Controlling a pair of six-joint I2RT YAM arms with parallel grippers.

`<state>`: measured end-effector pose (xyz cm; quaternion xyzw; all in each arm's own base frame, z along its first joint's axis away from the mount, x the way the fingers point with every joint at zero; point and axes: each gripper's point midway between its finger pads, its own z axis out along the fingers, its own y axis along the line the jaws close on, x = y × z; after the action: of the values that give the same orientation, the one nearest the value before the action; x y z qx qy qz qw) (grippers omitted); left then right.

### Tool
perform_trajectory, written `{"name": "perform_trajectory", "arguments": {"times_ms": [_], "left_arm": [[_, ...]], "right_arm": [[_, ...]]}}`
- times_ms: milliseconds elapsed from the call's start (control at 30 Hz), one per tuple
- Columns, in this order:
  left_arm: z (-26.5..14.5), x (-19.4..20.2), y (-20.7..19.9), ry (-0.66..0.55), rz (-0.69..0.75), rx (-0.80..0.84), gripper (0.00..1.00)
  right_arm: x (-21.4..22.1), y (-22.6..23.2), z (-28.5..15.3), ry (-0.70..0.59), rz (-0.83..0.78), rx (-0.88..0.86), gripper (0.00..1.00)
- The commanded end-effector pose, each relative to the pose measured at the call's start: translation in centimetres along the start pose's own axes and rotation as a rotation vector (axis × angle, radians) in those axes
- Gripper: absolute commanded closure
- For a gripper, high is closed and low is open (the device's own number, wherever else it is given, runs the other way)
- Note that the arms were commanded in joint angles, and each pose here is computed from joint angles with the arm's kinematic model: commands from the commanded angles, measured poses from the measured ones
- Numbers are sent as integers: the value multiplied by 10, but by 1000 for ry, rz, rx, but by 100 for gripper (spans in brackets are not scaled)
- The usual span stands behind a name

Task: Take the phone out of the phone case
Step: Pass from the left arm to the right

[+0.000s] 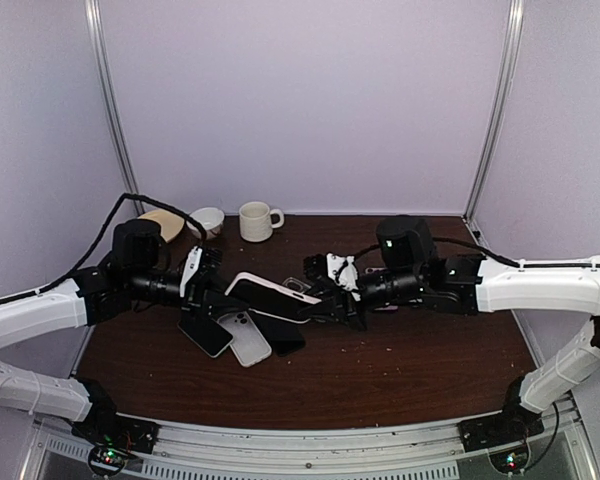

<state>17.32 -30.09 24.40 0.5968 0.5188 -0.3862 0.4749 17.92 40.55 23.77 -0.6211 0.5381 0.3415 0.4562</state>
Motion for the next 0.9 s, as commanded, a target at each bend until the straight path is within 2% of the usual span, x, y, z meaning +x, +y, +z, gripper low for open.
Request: {"name": "perform_trajectory", "arguments": {"times_ms": [0,67,100,233,333,367,433,567,867], "left_arm": [[-5,-32,5,-78,121,-21,100],[-5,-33,3,-81,126,-14,100],[-6,-34,2,-82,132,-11,100],[-8,-33,-8,-84,159,23,98],[-13,-26,-31,-83,215,123,51],[-15,-22,-40,-80,235,156,42],[-19,-19,-49,-75,275,183,35],[-24,-21,-58,-75,272,221,37],[-25,-27,-67,-116,263,279,51]], "right_arm": [[-17,0,2,-47,-16,-19,83],[-16,2,2,-40,-22,-30,97],[-15,3,2,-37,-25,-35,100],[-15,5,1,-34,-35,-38,100],[-17,5,-2,-38,-54,-33,100],[-18,6,-3,-42,-63,-36,100],[-17,17,-7,-41,-89,-84,100],[-20,30,-16,-71,-130,-132,100],[-28,42,-24,-142,-179,-162,100]]}}
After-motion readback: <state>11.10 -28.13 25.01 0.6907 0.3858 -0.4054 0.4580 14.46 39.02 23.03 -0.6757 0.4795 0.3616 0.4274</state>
